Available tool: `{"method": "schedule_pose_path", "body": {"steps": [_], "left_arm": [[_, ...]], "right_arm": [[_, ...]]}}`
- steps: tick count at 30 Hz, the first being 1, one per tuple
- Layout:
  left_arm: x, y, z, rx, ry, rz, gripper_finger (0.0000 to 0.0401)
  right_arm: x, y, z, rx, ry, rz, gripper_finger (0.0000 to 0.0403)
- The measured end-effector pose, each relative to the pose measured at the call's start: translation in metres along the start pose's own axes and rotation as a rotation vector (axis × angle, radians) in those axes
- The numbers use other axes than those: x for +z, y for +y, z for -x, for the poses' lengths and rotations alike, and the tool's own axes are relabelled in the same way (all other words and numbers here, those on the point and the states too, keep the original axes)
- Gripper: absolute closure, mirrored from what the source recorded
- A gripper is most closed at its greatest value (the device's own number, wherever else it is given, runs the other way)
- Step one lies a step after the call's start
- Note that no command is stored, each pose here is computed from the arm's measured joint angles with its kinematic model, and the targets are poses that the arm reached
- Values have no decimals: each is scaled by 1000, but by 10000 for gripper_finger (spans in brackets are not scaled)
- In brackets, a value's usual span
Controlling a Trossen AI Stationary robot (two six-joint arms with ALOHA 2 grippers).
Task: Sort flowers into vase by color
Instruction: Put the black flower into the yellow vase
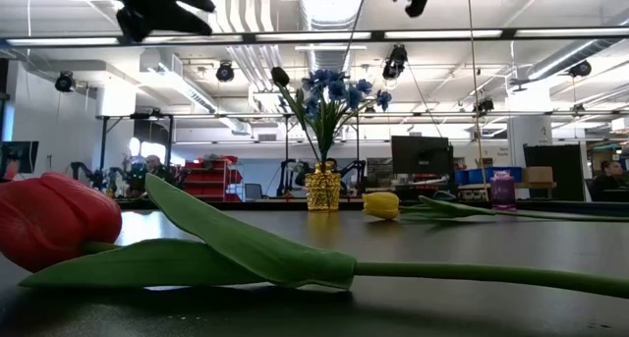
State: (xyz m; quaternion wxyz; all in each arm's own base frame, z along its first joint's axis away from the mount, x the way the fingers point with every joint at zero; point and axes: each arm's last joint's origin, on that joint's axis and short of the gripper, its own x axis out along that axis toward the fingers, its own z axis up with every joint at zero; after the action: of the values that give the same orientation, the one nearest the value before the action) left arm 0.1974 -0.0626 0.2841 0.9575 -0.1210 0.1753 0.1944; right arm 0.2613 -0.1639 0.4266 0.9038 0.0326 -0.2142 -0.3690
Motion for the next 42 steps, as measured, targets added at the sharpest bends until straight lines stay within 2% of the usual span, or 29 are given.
{"method": "schedule_pose_path", "body": {"steps": [3,7,12,17,23,31,38,42], "left_arm": [[-7,7,-11,29,-23,56,217],[-10,18,-19,78,-34,94,219],[-8,26,-20,85,-14,121,219],[-12,29,-15,44,79,147,219],[-17,33,-10,28,163,158,219],[-20,34,-9,11,202,161,219],[-23,36,-7,16,238,161,219],[-23,36,-7,18,247,156,219]], "right_arm": [[-12,-21,-13,-56,-3,-1,394],[-47,-40,-30,-67,72,-21,394],[-92,-45,-46,-34,99,-29,394],[-121,-40,-49,-6,158,-27,394],[-130,-25,-43,44,184,53,394],[-147,-25,-32,50,217,120,394],[-159,-30,-20,39,210,81,394],[-169,-33,-13,35,253,89,394]]}}
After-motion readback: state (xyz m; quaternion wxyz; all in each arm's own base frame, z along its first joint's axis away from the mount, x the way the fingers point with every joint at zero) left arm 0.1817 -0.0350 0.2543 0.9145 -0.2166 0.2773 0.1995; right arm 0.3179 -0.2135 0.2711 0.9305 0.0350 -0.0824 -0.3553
